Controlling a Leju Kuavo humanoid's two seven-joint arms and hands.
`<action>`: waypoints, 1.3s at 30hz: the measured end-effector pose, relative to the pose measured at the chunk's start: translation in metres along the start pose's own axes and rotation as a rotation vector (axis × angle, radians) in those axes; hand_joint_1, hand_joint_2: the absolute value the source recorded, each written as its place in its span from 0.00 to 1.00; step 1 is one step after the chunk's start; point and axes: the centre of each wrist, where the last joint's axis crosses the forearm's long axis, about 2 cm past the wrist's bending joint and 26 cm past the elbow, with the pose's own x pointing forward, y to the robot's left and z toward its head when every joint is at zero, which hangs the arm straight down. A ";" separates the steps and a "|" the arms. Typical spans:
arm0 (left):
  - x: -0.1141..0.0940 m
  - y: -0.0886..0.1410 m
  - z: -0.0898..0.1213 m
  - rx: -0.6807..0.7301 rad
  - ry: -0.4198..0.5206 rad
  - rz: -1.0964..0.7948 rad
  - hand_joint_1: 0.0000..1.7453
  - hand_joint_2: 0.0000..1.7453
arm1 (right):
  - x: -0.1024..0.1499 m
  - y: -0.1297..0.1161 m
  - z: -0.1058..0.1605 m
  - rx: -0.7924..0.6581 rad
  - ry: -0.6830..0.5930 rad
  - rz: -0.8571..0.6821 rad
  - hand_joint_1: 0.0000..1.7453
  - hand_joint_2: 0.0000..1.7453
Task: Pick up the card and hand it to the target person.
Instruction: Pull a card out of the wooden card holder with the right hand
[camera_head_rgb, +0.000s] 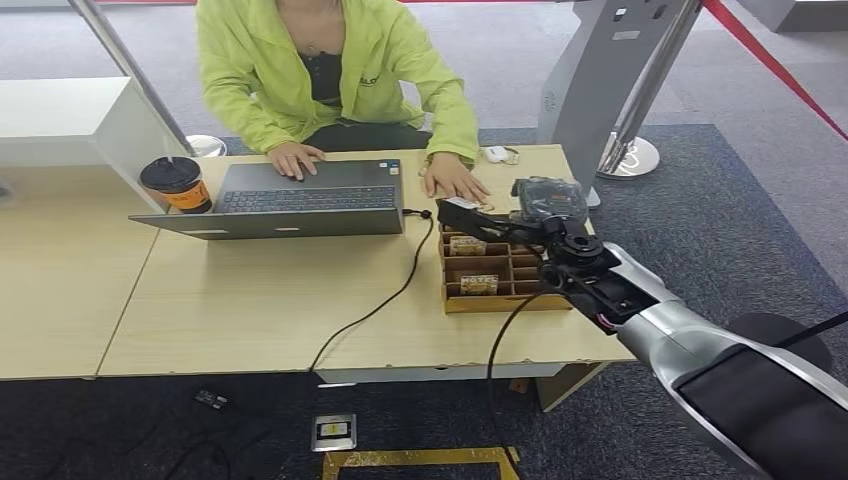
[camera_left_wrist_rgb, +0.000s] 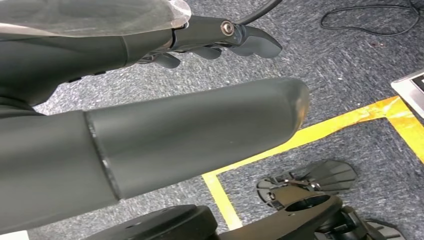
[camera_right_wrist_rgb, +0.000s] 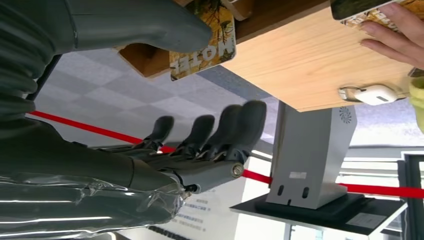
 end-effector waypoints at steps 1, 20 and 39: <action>0.000 0.000 0.000 0.000 0.000 0.000 0.00 0.00 | 0.000 -0.001 0.000 -0.002 -0.001 -0.002 0.39 1.00; 0.000 0.000 0.000 0.000 -0.001 0.000 0.00 0.00 | 0.002 -0.004 -0.001 -0.004 -0.005 -0.001 0.42 1.00; 0.001 -0.001 0.000 -0.002 0.000 0.004 0.00 0.00 | 0.000 0.003 0.001 0.014 0.013 0.025 0.46 1.00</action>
